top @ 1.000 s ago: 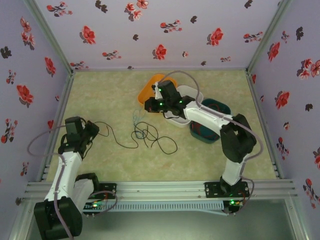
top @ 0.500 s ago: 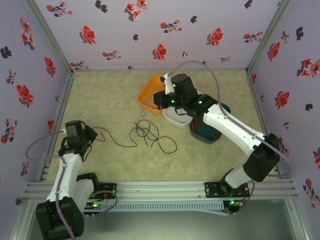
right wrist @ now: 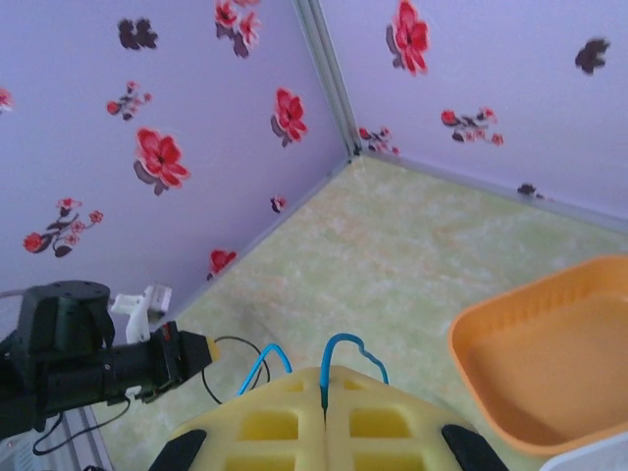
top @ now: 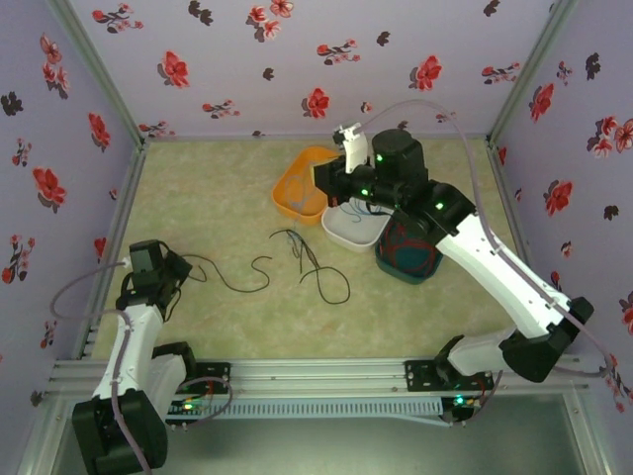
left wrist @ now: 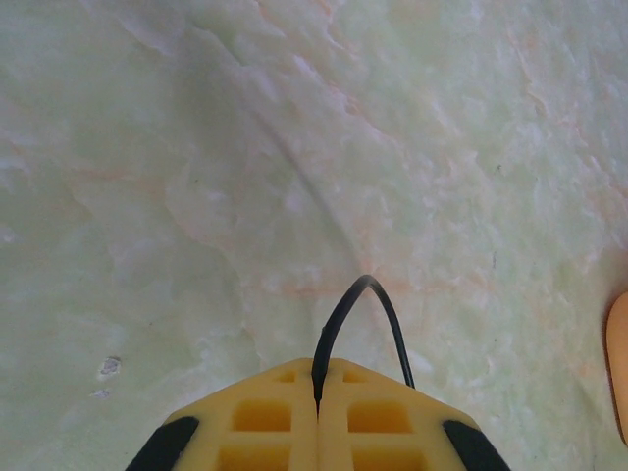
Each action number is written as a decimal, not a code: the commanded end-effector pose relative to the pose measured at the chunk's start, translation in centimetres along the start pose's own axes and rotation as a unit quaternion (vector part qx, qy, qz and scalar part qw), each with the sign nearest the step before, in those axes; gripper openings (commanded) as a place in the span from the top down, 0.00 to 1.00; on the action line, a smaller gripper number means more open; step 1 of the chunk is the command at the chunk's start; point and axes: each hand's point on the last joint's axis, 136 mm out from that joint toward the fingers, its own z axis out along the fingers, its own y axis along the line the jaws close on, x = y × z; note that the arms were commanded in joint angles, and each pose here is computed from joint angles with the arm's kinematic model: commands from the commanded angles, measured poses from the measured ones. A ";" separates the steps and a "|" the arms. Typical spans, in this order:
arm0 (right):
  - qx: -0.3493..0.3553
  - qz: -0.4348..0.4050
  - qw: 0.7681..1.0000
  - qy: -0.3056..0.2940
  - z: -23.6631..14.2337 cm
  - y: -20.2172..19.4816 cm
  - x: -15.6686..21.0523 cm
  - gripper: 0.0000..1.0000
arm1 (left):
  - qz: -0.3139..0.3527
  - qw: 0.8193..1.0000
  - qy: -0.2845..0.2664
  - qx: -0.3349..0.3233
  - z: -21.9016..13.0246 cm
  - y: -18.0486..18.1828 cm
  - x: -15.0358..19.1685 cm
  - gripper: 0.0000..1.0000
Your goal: Untangle the cables
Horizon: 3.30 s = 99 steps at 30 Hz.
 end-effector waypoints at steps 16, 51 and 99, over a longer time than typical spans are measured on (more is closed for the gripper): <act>-0.151 -0.069 0.982 -0.084 -6.4 8.3 -8.9 1.00 | -0.014 1.000 0.000 -0.004 0.2 0.7 0.2 1.00; 0.017 0.080 0.994 0.076 4.9 -2.3 -0.3 1.00 | 0.123 0.963 0.067 0.232 -2.6 -10.6 8.1 0.38; 0.038 -0.008 0.993 -0.110 -8.8 1.4 -12.4 1.00 | 0.324 0.938 0.121 -0.030 7.3 -7.2 18.8 1.00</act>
